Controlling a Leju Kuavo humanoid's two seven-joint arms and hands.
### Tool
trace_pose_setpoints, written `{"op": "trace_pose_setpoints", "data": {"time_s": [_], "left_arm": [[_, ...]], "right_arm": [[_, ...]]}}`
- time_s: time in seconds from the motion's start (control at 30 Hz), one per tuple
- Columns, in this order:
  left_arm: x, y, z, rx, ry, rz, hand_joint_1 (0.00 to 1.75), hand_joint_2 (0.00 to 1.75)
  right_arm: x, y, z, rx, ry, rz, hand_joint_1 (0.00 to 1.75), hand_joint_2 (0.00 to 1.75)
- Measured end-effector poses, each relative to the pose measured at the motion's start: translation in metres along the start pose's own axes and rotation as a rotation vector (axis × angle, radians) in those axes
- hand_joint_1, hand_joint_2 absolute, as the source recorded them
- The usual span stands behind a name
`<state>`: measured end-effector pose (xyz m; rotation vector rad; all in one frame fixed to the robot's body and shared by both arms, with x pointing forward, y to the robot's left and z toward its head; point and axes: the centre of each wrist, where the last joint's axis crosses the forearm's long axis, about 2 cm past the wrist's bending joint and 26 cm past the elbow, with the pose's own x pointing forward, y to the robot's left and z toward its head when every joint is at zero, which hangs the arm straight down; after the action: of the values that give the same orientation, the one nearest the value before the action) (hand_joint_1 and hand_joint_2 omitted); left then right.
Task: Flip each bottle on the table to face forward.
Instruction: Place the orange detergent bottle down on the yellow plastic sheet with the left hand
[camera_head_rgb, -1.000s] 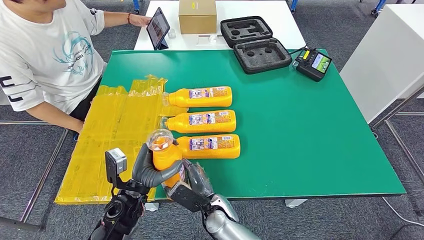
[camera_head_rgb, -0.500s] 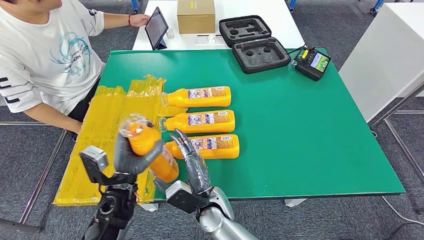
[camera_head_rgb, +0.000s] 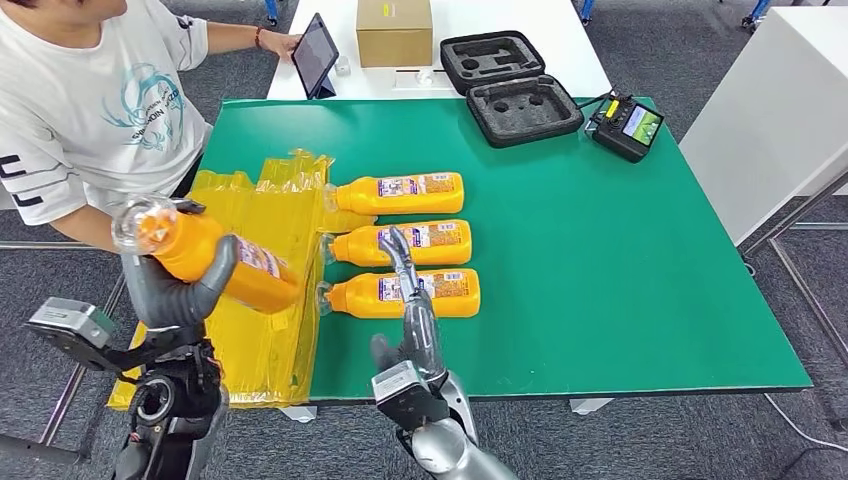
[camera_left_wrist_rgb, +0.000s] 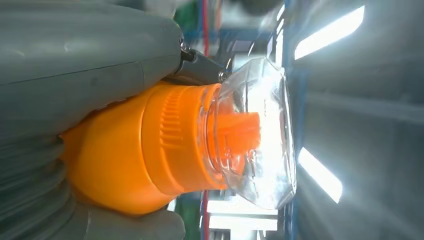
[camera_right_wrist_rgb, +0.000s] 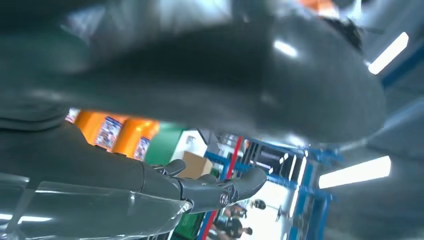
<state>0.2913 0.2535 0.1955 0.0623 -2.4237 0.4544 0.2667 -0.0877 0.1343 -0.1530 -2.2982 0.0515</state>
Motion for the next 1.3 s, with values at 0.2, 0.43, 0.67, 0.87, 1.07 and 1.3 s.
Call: {"op": "trace_pose_setpoints", "data": {"time_s": [0.2, 0.43, 0.67, 0.87, 1.07, 1.3], "left_arm": [[0.005, 0.023, -0.036, -0.042, -0.123, -0.428, 1.75, 1.75], [-0.015, 0.039, -0.059, -0.230, -0.110, -0.751, 1.75, 1.75], [-0.048, 0.053, -0.044, -0.502, -0.020, -1.097, 1.75, 1.75], [-0.066, 0.061, -0.037, -0.617, 0.074, -1.167, 1.75, 1.75], [-0.086, 0.066, -0.025, -0.769, 0.171, -1.191, 1.75, 1.75], [-0.098, 0.071, -0.011, -0.855, 0.241, -1.176, 1.75, 1.75]], "right_arm": [[0.030, -0.014, -0.018, -0.109, -0.119, -0.038, 0.00, 0.44], [0.056, -0.031, -0.037, -0.203, -0.234, -0.051, 0.00, 1.75], [0.062, -0.032, -0.042, -0.214, -0.256, -0.076, 0.00, 1.75], [0.065, -0.028, -0.045, -0.194, -0.276, -0.094, 0.00, 1.75], [0.068, -0.017, -0.047, -0.127, -0.254, -0.217, 0.00, 1.75], [0.061, -0.011, -0.044, -0.062, -0.218, -0.265, 0.00, 1.75]]}}
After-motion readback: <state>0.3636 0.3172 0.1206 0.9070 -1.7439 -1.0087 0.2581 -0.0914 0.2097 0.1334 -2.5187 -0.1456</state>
